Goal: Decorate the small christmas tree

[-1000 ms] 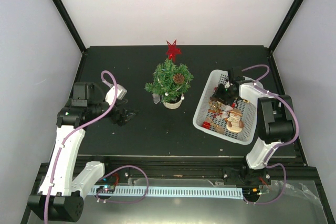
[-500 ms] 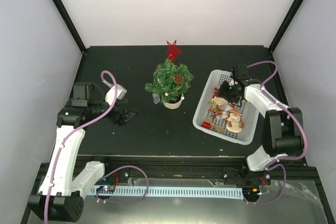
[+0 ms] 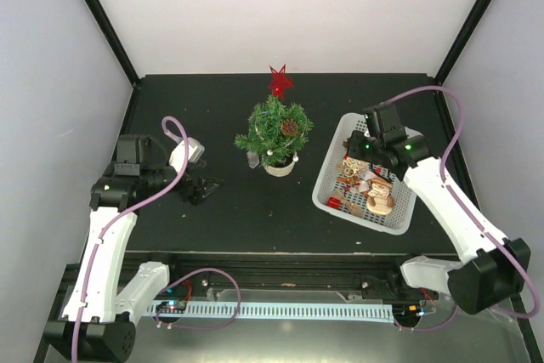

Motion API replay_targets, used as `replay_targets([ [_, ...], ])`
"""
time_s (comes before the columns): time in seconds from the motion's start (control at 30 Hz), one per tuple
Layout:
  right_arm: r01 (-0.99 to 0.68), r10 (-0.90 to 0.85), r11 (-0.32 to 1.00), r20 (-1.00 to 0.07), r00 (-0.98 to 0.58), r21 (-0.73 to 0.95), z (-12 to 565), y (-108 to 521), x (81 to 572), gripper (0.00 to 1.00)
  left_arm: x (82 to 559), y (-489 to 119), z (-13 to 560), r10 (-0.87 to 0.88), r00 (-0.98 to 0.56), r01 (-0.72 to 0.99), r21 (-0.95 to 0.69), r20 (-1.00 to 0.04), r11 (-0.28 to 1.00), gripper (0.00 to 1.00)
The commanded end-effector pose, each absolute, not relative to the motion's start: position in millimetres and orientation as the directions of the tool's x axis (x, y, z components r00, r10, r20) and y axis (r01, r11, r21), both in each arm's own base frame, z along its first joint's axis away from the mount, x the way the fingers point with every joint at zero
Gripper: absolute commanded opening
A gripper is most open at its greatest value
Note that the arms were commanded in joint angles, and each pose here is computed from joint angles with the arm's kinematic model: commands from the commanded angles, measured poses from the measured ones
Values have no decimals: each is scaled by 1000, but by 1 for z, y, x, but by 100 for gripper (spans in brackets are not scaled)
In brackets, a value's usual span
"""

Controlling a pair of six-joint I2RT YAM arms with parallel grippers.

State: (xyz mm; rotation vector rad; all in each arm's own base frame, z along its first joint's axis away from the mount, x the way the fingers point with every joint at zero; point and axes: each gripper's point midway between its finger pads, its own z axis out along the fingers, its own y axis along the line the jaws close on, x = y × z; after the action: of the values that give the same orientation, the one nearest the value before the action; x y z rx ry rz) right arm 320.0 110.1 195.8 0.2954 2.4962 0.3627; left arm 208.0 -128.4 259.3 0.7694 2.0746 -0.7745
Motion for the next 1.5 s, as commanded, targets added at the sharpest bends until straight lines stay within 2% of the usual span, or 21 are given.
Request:
replay_targets([
  [0.0,86,227,965,-623,-749,249,245,114,305,31,209,-127,268,249,-485,733,-235,-838,638,92],
  [0.3,-76,113,973,-734,-670,219,322,164,282,32,208,-126,271,246,-478,731,-226,-843,644,92],
  [0.6,-246,-8,952,-788,-616,182,375,239,273,34,205,-126,274,245,-464,731,-212,-851,648,92],
  [1.03,-289,-164,957,-748,-643,38,364,315,307,34,210,-122,278,241,-463,713,-197,-853,673,93],
  [1.47,-270,-227,961,-720,-656,-56,331,336,327,35,214,-119,279,230,-471,696,-198,-852,690,93],
])
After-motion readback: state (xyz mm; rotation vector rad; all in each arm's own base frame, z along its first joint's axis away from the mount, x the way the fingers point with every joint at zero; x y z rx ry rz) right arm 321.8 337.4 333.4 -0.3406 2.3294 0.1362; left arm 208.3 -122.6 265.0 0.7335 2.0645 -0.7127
